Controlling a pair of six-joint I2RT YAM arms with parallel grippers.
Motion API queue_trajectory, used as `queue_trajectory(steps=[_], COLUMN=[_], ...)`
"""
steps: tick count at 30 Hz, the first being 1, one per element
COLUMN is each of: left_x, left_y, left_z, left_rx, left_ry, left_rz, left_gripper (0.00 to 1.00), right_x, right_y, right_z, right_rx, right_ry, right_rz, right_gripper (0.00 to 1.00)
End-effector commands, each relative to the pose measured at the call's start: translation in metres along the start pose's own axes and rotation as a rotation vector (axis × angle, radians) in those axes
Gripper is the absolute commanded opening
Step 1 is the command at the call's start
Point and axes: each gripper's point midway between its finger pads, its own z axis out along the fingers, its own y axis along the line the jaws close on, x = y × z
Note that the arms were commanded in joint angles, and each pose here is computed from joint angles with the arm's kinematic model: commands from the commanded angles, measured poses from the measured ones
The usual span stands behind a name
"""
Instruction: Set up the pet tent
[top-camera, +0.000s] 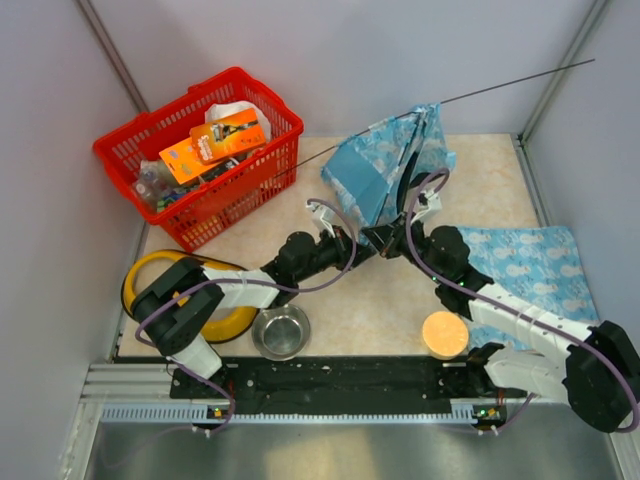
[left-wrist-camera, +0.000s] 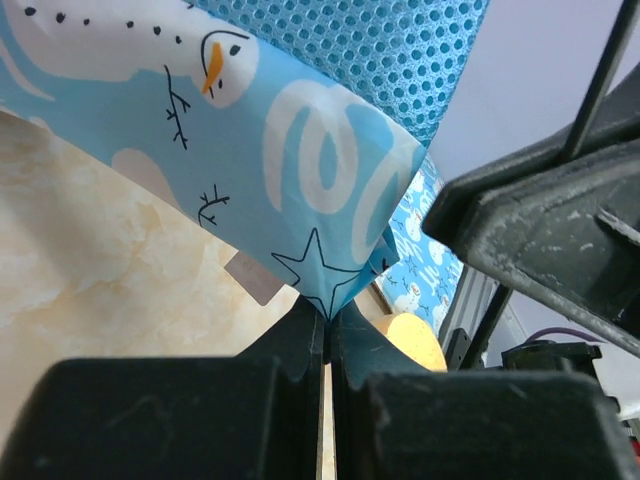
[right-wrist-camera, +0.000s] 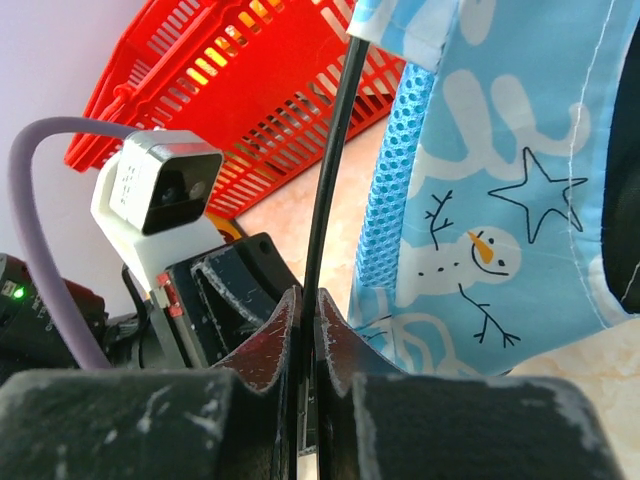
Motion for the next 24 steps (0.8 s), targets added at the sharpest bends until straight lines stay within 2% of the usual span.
queue_trajectory(steps=[1, 24], left_x=[0.069, 0.088], left_y=[0.02, 0.041], left_z=[-0.022, -0.041], left_rx=[-0.016, -0.066], left_ry=[0.247, 0.264], left_rz=[0.001, 0.024], left_gripper=[0.0, 0.0], right_x=[-0.122, -0.172], right_y=[0.017, 0.004], right_z=[0.006, 0.014], right_rx=[0.031, 0.073], right_ry=[-0.437, -0.613], right_rz=[-0.029, -0.014], right_gripper=[0.0, 0.0])
